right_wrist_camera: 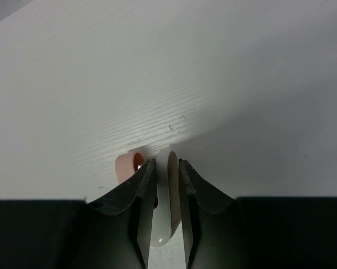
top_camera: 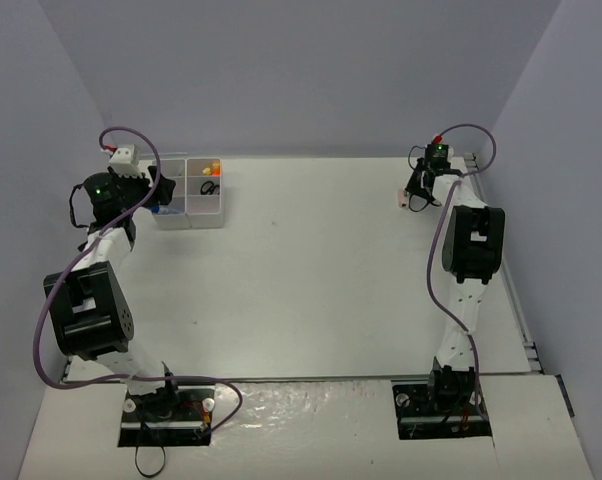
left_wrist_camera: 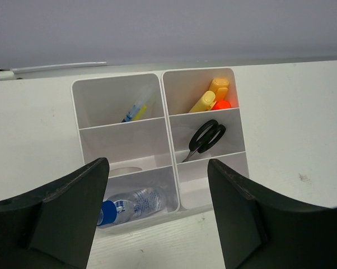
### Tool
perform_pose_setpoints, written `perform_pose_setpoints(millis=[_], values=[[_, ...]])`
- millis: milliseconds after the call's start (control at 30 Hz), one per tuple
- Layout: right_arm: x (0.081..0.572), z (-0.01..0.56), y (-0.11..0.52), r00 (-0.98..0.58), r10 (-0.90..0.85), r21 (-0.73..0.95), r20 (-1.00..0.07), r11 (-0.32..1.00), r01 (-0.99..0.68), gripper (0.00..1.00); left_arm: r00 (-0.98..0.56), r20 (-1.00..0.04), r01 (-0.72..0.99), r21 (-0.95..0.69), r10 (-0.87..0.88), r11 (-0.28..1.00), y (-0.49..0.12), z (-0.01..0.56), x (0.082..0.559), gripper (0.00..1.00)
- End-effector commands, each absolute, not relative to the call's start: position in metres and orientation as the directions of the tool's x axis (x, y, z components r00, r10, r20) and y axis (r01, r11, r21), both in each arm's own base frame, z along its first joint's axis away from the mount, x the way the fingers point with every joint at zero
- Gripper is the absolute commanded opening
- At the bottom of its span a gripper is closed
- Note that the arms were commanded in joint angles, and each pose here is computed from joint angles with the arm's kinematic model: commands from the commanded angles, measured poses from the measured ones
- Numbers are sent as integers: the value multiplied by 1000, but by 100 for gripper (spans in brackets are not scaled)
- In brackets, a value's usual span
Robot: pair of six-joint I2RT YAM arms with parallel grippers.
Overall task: Sort the stationery into containers
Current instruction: Pick up the stapler from the center of the board.
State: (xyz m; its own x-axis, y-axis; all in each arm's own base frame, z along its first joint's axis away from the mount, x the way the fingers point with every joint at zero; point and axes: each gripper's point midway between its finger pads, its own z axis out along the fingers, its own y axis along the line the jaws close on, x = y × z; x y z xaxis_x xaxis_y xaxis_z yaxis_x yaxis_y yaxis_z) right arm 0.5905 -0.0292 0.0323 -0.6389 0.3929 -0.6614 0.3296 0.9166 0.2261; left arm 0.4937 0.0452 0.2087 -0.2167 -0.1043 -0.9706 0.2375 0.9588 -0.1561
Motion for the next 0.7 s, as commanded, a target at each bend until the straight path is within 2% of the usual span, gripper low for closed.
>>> perform_pose_setpoints(millis=[0, 67, 300, 667], values=[[573, 44, -28, -663, 378, 208, -646, 923, 324, 3, -68, -996, 254, -65, -49, 965, 46, 271, 500, 68], [570, 45, -28, -666, 373, 206, -646, 925, 319, 0, -68, -996, 256, -65, -49, 965, 45, 272, 500, 68], [563, 76, -22, -650, 289, 155, -703, 954, 256, 0, -68, -996, 259, -65, -49, 964, 44, 272, 501, 68], [551, 141, 9, -549, 254, 209, -796, 967, 144, 0, -103, -995, 300, -42, -11, 953, 31, 274, 494, 68]])
